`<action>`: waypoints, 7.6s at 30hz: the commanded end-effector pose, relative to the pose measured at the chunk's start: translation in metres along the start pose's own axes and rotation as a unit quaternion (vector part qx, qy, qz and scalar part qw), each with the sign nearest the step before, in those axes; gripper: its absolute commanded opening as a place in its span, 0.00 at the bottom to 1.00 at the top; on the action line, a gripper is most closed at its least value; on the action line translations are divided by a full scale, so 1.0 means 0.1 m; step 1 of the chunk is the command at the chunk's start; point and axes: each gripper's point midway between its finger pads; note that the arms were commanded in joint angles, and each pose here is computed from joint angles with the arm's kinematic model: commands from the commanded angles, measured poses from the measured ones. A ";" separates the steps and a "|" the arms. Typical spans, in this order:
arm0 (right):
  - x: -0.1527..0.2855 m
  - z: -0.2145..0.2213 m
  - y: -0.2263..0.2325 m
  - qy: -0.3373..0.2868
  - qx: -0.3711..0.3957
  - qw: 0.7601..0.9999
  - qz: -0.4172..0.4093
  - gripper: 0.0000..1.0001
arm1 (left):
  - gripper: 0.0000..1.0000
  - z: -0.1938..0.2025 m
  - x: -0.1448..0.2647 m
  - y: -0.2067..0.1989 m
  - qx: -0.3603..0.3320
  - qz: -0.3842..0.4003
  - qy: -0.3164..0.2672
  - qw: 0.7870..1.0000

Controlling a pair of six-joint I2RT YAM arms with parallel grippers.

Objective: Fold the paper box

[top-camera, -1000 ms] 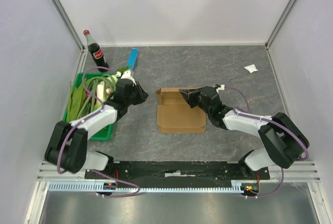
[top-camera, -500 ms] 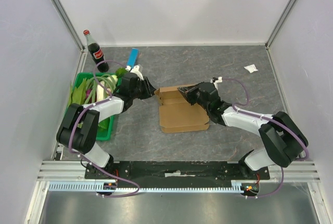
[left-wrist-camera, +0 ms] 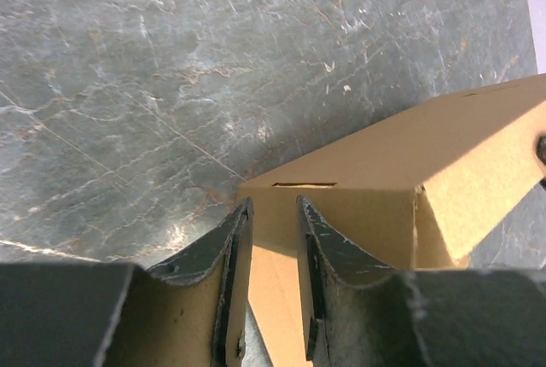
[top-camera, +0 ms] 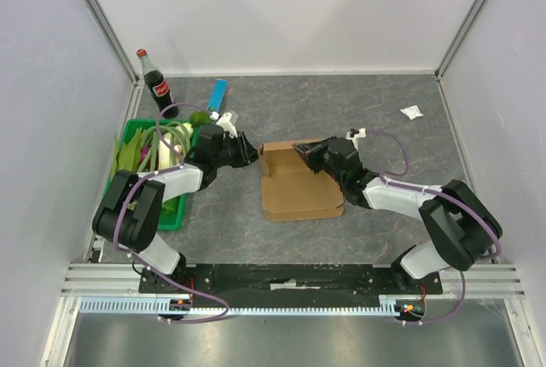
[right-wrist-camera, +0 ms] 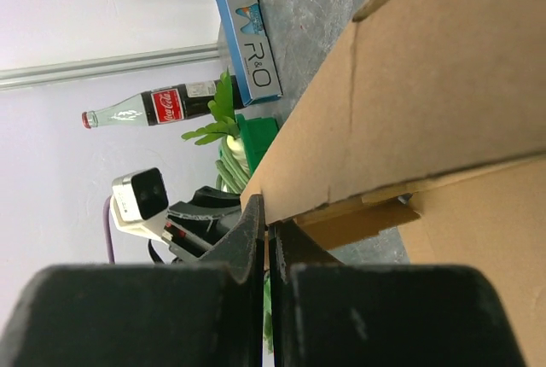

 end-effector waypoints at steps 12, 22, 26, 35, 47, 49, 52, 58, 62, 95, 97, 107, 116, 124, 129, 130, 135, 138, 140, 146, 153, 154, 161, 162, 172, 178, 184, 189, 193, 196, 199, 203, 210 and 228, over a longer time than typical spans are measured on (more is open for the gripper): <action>0.02 -0.03 -0.29 -0.012 -0.034 0.999 0.030 0.00 | 0.39 0.10 0.07 -0.54 -0.091 0.046 -0.051 0.993; 0.10 -0.01 -0.35 -0.002 -0.038 0.999 0.025 0.00 | 0.35 -0.01 0.07 -0.42 -0.156 -0.038 -0.107 0.981; 0.13 -0.01 -0.33 -0.002 -0.040 0.999 0.021 0.00 | 0.31 -0.07 0.09 -0.36 -0.172 -0.077 -0.132 0.973; 0.15 0.00 -0.30 0.003 -0.040 0.999 0.016 0.00 | 0.38 -0.24 0.19 -0.34 -0.209 -0.111 -0.172 0.956; 0.13 0.03 -0.28 0.010 -0.040 0.999 0.013 0.00 | 0.55 -0.18 0.50 -0.24 -0.210 -0.080 -0.178 0.958; 0.13 0.02 -0.26 0.010 -0.040 0.999 0.010 0.00 | 0.55 -0.18 0.38 -0.36 -0.262 -0.044 -0.155 0.952; 0.14 0.02 -0.24 0.008 -0.038 0.999 0.011 0.00 | 0.56 -0.10 0.23 -0.26 -0.288 -0.042 -0.116 0.950; 0.12 0.04 -0.25 0.014 -0.037 0.999 0.012 0.00 | 0.57 -0.14 0.13 -0.34 -0.304 -0.010 -0.114 0.946; 0.11 0.07 -0.22 0.020 -0.040 0.999 0.009 0.00 | 0.54 -0.11 0.04 -0.38 -0.309 0.010 -0.109 0.945; -0.02 -0.02 -0.27 0.025 -0.096 0.994 0.054 0.00 | 0.66 -0.30 0.27 -0.44 -0.275 -0.089 -0.216 0.933; -0.04 -0.06 -0.27 0.024 -0.104 0.992 0.067 0.00 | 0.67 -0.29 0.33 -0.34 -0.250 -0.093 -0.221 0.938; -0.15 -0.21 -0.32 0.025 -0.135 0.982 0.129 0.00 | 0.58 -0.29 0.16 -0.37 -0.261 -0.019 -0.196 0.945; -0.21 -0.24 -0.32 0.029 -0.147 0.980 0.132 0.00 | 0.58 -0.22 -0.13 -0.45 -0.291 0.023 -0.171 0.941; -0.24 -0.22 -0.32 0.033 -0.153 0.979 0.131 0.00 | 0.41 -0.37 -0.23 -0.34 -0.288 -0.023 -0.169 0.942; -0.25 -0.22 -0.29 0.035 -0.153 0.979 0.127 0.00 | 0.52 -0.39 -0.35 -0.24 -0.271 -0.055 -0.144 0.950; -0.26 -0.22 -0.30 0.036 -0.153 0.979 0.128 0.00 | 0.54 -0.39 -0.36 -0.23 -0.266 -0.059 -0.145 0.951; -0.27 -0.22 -0.29 0.036 -0.154 0.979 0.127 0.00 | 0.47 -0.41 -0.45 -0.15 -0.258 -0.089 -0.125 0.954; -0.28 -0.22 -0.26 0.036 -0.155 0.979 0.124 0.00 | 0.38 -0.45 -0.46 -0.13 -0.257 -0.113 -0.126 0.952; -0.29 -0.21 -0.25 0.038 -0.156 0.979 0.123 0.00 | 0.30 -0.51 -0.48 -0.08 -0.246 -0.148 -0.129 0.949; -0.30 -0.18 -0.25 0.041 -0.169 0.977 0.124 0.00 | 0.04 -0.42 -0.48 0.11 -0.180 -0.258 -0.125 0.941; -0.30 -0.14 -0.26 0.043 -0.184 0.974 0.122 0.00 | 0.02 -0.31 -0.53 0.12 -0.163 -0.290 -0.125 0.935; -0.31 -0.14 -0.26 0.043 -0.186 0.974 0.121 0.00 | 0.02 -0.30 -0.54 0.11 -0.167 -0.291 -0.119 0.934; -0.31 -0.13 -0.23 0.046 -0.189 0.974 0.114 0.00 | 0.18 -0.24 -0.55 0.09 -0.183 -0.279 -0.119 0.935; -0.31 -0.12 -0.24 0.047 -0.190 0.974 0.116 0.00 | 0.18 -0.24 -0.56 0.10 -0.185 -0.282 -0.118 0.934; -0.30 -0.12 -0.21 0.048 -0.188 0.975 0.110 0.00 | 0.27 -0.28 -0.63 0.11 -0.188 -0.291 -0.126 0.930; -0.27 -0.09 -0.22 0.047 -0.181 0.976 0.113 0.00 | 0.03 -0.32 -0.63 0.18 -0.169 -0.332 -0.118 0.920; -0.24 0.08 -0.24 0.052 -0.171 0.977 0.115 0.00 | 0.02 0.04 -0.51 0.49 -0.104 -0.432 -0.047 0.895; -0.23 0.07 -0.29 0.046 -0.169 0.978 0.114 0.00 | 0.06 0.03 -0.52 0.38 -0.123 -0.392 -0.044 0.911; -0.23 0.01 -0.26 0.040 -0.156 0.981 0.109 0.00 | 0.43 0.01 -0.38 0.15 -0.126 -0.301 -0.072 0.943; -0.22 -0.01 -0.26 0.037 -0.152 0.982 0.109 0.00 | 0.75 -0.07 -0.20 -0.10 -0.139 -0.218 -0.105 0.960; -0.21 0.00 -0.26 0.040 -0.151 0.982 0.108 0.00 | 0.81 -0.08 0.02 -0.21 -0.146 -0.166 -0.123 0.967; -0.21 -0.01 -0.24 0.040 -0.149 0.982 0.107 0.00 | 0.66 -0.17 0.21 -0.19 -0.132 -0.138 -0.159 0.969; -0.22 0.00 -0.20 0.042 -0.154 0.982 0.104 0.00 | 0.56 -0.35 0.18 -0.17 -0.149 -0.147 -0.173 0.963; -0.21 0.03 -0.19 0.049 -0.088 0.991 0.085 0.03 | 0.86 -0.28 0.47 -0.43 -0.058 -0.055 -0.137 0.987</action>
Point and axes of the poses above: each gripper's point midway between its finger pads, its own x axis back along the fingers, its own y axis along the line the jaws close on, z = x × y, and after that the axes turned 2 degrees about -x, right-handed
